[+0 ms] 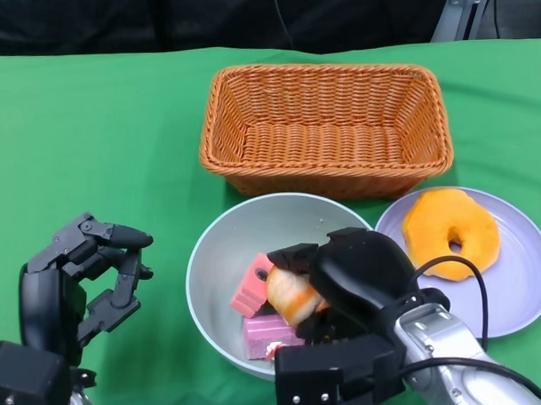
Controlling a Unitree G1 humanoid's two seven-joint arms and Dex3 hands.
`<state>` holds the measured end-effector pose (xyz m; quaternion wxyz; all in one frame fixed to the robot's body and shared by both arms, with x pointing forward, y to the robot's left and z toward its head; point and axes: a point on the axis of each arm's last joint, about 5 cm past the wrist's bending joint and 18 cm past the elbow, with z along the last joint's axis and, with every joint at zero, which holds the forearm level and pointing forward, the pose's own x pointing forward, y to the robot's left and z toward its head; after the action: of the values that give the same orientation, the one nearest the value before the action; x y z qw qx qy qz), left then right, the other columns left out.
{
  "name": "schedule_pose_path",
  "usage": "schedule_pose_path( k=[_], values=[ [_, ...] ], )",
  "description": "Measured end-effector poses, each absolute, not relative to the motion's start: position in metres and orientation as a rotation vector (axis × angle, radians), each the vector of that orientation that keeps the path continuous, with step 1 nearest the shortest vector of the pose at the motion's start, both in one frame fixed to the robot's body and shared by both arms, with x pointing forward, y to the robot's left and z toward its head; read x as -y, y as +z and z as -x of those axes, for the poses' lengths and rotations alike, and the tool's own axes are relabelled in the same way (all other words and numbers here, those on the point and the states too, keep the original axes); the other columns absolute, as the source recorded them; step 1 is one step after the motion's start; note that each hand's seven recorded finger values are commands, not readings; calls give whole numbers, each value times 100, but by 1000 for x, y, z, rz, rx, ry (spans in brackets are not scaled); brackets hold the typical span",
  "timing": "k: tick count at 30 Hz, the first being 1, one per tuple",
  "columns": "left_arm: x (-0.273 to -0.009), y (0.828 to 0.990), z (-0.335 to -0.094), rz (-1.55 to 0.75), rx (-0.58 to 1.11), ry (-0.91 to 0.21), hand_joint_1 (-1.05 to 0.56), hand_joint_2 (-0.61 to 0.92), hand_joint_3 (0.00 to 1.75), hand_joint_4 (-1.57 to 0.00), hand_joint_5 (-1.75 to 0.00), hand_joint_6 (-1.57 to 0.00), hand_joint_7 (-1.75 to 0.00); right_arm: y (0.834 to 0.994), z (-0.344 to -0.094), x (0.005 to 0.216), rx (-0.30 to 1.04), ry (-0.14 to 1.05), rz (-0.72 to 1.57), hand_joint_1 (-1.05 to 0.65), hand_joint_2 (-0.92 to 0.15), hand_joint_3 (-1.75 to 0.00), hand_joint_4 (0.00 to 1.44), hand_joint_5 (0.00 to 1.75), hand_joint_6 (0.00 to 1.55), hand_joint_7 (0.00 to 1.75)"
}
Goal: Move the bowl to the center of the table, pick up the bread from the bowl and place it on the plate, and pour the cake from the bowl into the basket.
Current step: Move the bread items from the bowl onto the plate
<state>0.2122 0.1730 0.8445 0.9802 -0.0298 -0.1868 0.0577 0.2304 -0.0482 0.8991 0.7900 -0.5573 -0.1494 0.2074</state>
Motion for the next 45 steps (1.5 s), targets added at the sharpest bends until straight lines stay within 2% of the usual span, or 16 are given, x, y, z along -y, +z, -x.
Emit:
schedule_pose_path(
  k=[1, 4, 7, 14, 17, 20, 26, 34, 37, 40, 42, 45],
  values=[
    [-173, 845, -212, 60, 376, 116, -10, 65, 82, -81, -148, -88, -106, 898, -231, 49, 331, 437, 1188, -27, -90, 0, 74, 142, 118, 6],
    [-173, 845, -212, 59, 376, 116, -9, 65, 83, -81, -148, -88, -106, 892, -231, 52, 360, 398, 1123, -25, -91, -1, 74, 157, 120, 6],
    [-173, 845, -212, 58, 377, 116, -9, 64, 83, -81, -148, -88, -107, 889, -229, 56, 385, 373, 1059, -25, -91, -1, 72, 164, 121, 6],
    [-173, 844, -212, 59, 377, 118, -11, 64, 81, -81, -149, -87, -107, 887, -228, 68, 398, 304, 940, -22, -91, -1, 69, 161, 120, 5],
    [-174, 844, -212, 58, 375, 118, -11, 65, 80, -81, -148, -87, -107, 891, -226, 72, 414, 263, 912, -21, -90, -1, 75, 145, 119, 5],
    [-174, 843, -212, 59, 371, 119, -11, 66, 79, -81, -147, -88, -106, 900, -227, 77, 448, 220, 876, -19, -90, -1, 80, 137, 120, 5],
    [-175, 843, -212, 61, 369, 121, -12, 69, 71, -80, -147, -87, -107, 910, -224, 86, 488, 166, 814, -16, -92, -2, 82, 144, 124, 10],
    [-176, 843, -212, 53, 366, 119, -12, 70, 70, -81, -146, -87, -108, 930, -213, 98, 542, 96, 722, -17, -91, -3, 78, 155, 121, 19],
    [-176, 843, -212, 47, 365, 115, -13, 70, 71, -82, -147, -87, -108, 936, -213, 106, 565, 42, 726, -14, -90, -3, 77, 161, 121, 24],
    [-177, 843, -212, 45, 365, 118, -12, 69, 73, -82, -148, -87, -108, 935, -217, 124, 575, -25, 773, -15, -90, -3, 77, 164, 115, 36],
    [-177, 843, -212, 44, 366, 118, -12, 68, 74, -81, -148, -87, -108, 931, -220, 137, 563, -69, 809, -14, -91, -4, 75, 165, 102, 57],
    [-178, 843, -212, 46, 366, 119, -11, 68, 76, -81, -148, -87, -107, 926, -222, 156, 519, -112, 865, -13, -92, -4, 71, 163, 94, 68]
  ],
)
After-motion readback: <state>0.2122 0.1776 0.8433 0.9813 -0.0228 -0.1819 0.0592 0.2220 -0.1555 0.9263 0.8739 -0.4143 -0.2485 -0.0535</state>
